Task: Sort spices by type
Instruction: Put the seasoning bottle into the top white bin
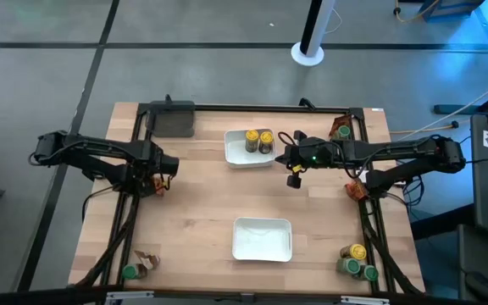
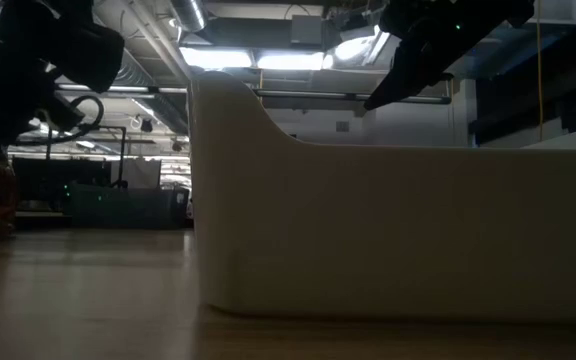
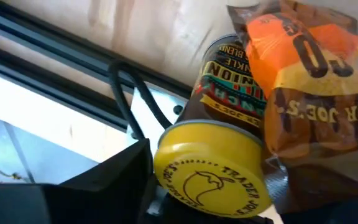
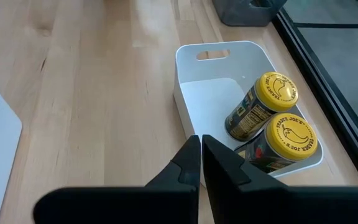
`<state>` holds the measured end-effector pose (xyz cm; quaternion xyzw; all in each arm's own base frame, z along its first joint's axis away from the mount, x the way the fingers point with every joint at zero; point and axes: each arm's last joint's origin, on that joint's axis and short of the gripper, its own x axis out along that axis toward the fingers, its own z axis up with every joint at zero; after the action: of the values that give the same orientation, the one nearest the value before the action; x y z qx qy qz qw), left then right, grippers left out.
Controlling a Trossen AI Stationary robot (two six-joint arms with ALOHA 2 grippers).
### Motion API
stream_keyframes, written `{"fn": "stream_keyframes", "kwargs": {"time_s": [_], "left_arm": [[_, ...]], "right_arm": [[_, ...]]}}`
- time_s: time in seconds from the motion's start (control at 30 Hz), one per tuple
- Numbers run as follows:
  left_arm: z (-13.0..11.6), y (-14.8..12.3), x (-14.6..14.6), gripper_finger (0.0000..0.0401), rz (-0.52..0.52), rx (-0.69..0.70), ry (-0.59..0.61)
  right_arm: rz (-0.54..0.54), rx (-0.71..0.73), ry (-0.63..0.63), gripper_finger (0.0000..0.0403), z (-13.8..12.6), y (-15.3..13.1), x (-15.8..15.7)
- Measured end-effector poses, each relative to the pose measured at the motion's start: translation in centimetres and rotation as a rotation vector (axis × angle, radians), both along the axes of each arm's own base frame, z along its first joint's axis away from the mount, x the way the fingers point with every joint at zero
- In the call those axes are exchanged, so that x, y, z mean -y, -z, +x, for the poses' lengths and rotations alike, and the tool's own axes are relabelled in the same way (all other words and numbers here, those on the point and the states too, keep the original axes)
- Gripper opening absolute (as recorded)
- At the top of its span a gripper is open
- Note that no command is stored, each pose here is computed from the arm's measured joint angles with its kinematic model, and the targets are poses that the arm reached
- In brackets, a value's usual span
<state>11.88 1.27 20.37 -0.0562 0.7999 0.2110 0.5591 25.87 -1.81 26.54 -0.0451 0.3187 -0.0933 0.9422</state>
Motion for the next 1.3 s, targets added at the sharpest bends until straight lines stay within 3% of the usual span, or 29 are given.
{"fn": "stream_keyframes", "kwargs": {"time_s": [0.3,0.63,0.93,1.3], "left_arm": [[0.5,-0.3,-0.2,0.0218,0.044,0.041,0.016],[0.9,-0.6,-0.3,0.0215,0.072,0.076,0.038],[1.8,-3.9,-0.6,0.0215,0.181,0.131,0.053],[4.2,-8.8,-1.0,0.0215,0.255,0.370,0.057]], "right_arm": [[-0.002,0.000,-0.002,0.0019,0.0,0.0,0.0],[-0.002,0.000,-0.002,0.0019,0.0,0.0,0.0],[-0.003,0.001,-0.001,0.0019,0.0,0.0,0.0],[-0.002,0.001,-0.001,0.0019,0.0,0.0,0.0]]}}
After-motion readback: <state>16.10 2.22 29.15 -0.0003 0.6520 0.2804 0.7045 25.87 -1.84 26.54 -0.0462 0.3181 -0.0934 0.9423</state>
